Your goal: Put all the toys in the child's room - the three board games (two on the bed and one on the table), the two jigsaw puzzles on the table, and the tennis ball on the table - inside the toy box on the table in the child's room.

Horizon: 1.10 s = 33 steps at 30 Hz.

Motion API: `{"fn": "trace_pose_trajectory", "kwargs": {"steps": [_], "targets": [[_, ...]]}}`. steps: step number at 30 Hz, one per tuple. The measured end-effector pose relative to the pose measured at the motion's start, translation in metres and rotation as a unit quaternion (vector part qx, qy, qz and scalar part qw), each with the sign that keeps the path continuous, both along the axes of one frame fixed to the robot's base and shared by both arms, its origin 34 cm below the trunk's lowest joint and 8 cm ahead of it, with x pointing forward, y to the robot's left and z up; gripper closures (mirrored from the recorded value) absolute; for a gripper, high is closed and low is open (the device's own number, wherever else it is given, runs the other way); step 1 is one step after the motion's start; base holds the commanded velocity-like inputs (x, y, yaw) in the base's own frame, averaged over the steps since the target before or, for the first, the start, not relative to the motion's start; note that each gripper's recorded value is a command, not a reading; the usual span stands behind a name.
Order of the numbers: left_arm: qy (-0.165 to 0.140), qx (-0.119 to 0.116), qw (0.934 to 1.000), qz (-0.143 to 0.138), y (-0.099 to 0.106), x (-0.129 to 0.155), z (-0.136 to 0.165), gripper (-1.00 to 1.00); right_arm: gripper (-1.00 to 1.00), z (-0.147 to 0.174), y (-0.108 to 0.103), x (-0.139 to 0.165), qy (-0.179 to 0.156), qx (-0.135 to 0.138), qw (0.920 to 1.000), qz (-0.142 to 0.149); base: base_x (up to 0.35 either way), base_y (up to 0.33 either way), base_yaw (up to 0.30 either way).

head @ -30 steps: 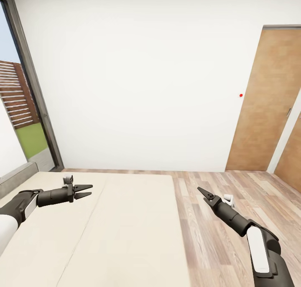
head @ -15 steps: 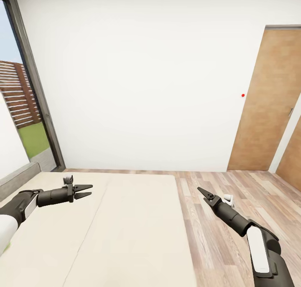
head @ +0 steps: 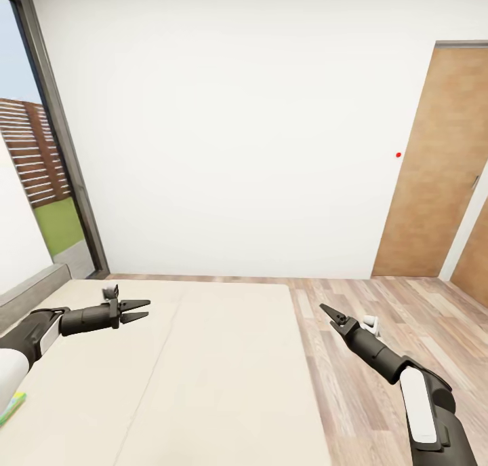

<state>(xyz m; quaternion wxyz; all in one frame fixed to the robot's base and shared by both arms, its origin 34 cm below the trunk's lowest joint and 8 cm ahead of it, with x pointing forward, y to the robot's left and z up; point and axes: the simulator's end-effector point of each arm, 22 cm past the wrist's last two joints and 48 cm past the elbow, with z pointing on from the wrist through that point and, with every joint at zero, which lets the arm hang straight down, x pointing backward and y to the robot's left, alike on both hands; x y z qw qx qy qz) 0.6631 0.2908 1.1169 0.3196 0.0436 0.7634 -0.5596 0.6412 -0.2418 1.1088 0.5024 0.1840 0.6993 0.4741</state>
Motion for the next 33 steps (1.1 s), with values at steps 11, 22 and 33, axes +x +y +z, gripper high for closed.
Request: {"fn": "trace_pose_trajectory", "kwargs": {"steps": [11,22,33], "targets": [[0.000,0.000,1.0000,0.000,0.000,0.000,0.000,-1.00,-1.00,0.000,0.000,0.001,-0.001,-0.002,1.0000,-0.002,0.000,0.062,0.000],[0.003,0.001,1.0000,-0.002,-0.014,0.002,-0.009,-1.00,-1.00,0.003,0.013,0.003,-0.003,-0.010,0.9999,0.001,0.000,0.003,0.000],[0.002,-0.005,1.0000,0.006,0.009,-0.003,-0.001,-1.00,-1.00,-0.007,-0.001,0.002,-0.001,0.030,0.9995,-0.012,0.000,0.000,0.000]]}}
